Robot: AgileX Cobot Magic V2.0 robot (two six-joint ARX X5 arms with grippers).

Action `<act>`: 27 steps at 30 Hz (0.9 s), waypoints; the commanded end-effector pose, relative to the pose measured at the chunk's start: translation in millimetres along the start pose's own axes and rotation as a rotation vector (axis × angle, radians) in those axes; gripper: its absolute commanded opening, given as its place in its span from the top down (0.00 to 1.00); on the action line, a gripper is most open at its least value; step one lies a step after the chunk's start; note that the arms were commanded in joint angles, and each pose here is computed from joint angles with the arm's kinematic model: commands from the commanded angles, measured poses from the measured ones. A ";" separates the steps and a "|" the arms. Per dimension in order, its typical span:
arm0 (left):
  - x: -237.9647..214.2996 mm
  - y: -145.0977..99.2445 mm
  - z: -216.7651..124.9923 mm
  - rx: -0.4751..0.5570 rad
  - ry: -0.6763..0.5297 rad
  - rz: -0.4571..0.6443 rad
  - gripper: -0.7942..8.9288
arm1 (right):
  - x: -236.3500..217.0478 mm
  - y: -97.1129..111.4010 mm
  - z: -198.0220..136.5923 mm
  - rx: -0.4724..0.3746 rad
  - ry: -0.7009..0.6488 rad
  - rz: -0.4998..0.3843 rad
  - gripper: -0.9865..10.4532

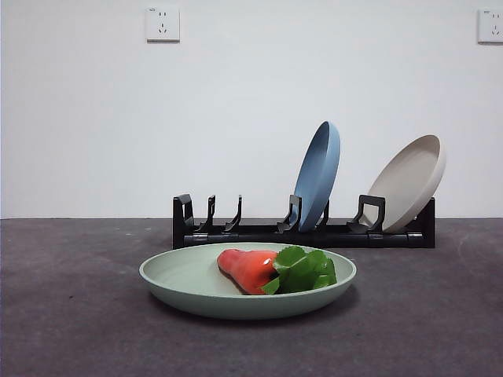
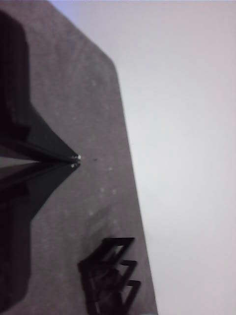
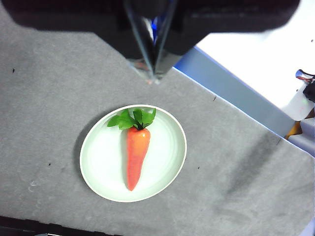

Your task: Take the green plate from the plate rack,put the plate on the table,take the carrot from the table,put the carrot in the plate

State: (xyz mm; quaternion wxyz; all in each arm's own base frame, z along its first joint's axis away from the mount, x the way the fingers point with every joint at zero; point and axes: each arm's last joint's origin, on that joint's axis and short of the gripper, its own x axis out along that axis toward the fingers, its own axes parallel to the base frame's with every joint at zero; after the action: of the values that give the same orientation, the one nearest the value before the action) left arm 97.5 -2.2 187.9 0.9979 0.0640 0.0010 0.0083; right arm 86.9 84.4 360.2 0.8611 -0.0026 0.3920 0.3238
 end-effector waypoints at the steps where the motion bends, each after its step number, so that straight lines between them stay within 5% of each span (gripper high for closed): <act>1: 0.5 -1.3 -14.0 -0.038 0.013 0.000 0.92 | -1.2 0.4 0.3 -0.007 -0.010 0.001 0.91; 10: -1.5 -4.5 -41.1 -0.064 0.182 -0.013 0.92 | -1.2 0.4 0.3 -0.007 -0.010 0.001 0.91; 27: -1.4 -4.5 -40.5 -0.074 0.177 -0.015 0.92 | -1.2 0.4 0.3 -0.007 -0.010 0.001 0.91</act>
State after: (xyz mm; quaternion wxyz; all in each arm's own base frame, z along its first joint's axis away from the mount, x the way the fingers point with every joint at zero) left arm 95.4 -1.9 151.1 0.9958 0.0291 0.0865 0.0048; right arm 86.5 84.1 360.4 0.8614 -0.0023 0.3912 0.3240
